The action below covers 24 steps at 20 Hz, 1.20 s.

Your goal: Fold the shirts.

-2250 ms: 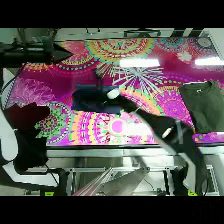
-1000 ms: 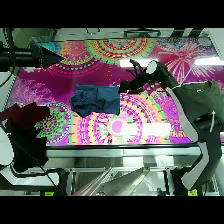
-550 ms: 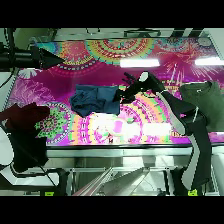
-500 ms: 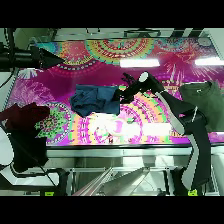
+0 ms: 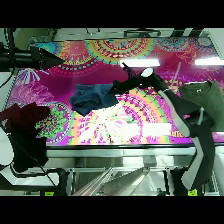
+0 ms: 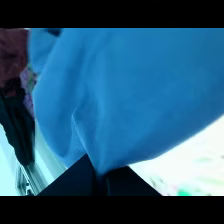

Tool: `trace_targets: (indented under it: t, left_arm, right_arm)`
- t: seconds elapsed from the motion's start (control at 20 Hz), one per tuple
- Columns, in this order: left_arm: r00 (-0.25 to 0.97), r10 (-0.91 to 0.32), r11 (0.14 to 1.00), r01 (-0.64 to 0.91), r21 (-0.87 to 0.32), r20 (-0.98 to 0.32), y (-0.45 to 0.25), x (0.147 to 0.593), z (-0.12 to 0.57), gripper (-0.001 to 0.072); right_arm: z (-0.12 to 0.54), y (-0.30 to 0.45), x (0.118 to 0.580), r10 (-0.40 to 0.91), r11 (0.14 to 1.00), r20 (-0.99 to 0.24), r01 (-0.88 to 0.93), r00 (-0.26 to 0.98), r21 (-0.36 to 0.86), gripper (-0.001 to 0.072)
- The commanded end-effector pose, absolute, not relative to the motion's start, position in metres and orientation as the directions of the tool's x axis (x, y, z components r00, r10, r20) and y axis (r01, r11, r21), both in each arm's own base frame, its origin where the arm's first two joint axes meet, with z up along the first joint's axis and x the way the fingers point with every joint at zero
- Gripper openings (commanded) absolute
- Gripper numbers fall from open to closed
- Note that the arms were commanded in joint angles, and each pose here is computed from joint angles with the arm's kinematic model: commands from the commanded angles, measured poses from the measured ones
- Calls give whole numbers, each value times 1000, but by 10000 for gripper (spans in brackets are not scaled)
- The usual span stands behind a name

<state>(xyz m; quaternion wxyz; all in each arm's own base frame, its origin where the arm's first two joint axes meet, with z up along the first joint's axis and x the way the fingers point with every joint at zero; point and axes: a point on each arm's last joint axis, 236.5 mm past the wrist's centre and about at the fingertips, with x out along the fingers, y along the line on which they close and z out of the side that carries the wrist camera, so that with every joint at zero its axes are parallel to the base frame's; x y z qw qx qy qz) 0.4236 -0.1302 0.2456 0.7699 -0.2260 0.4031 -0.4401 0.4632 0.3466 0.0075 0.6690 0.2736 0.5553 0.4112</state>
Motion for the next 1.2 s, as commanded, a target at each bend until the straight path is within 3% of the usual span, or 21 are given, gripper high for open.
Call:
trace_targets:
  t: [0.0, 0.2, 0.45, 0.75, 0.95, 1.15]
  left_arm:
    - [287, -860, 511, 497, -702, -422, -130, 424, 246, 20]
    - [287, -860, 511, 497, -702, -422, -130, 423, 246, 20]
    - [287, -860, 510, 495, -704, -422, -130, 423, 246, 20]
    - [292, -860, 511, 496, -702, -419, -132, 425, 246, 20]
    - [305, -860, 510, 504, -697, -409, -140, 430, 249, 20]
    - [356, -851, 523, 503, -688, -387, -143, 443, 254, 20]
  right_arm:
    - [85, 288, 469, 802, 598, -574, -231, 168, 768, 14]
    - [194, 178, 450, 691, 709, -608, -203, 390, 676, 15]
    - [291, 77, 416, 552, 774, -520, -168, 652, 611, 15]
    - [278, -88, 462, 269, 818, -467, 56, 843, 572, 15]
    - [270, -137, 517, 277, 792, -357, -1, 892, 611, 15]
    - [287, -158, 537, 259, 781, -318, -4, 912, 624, 15]
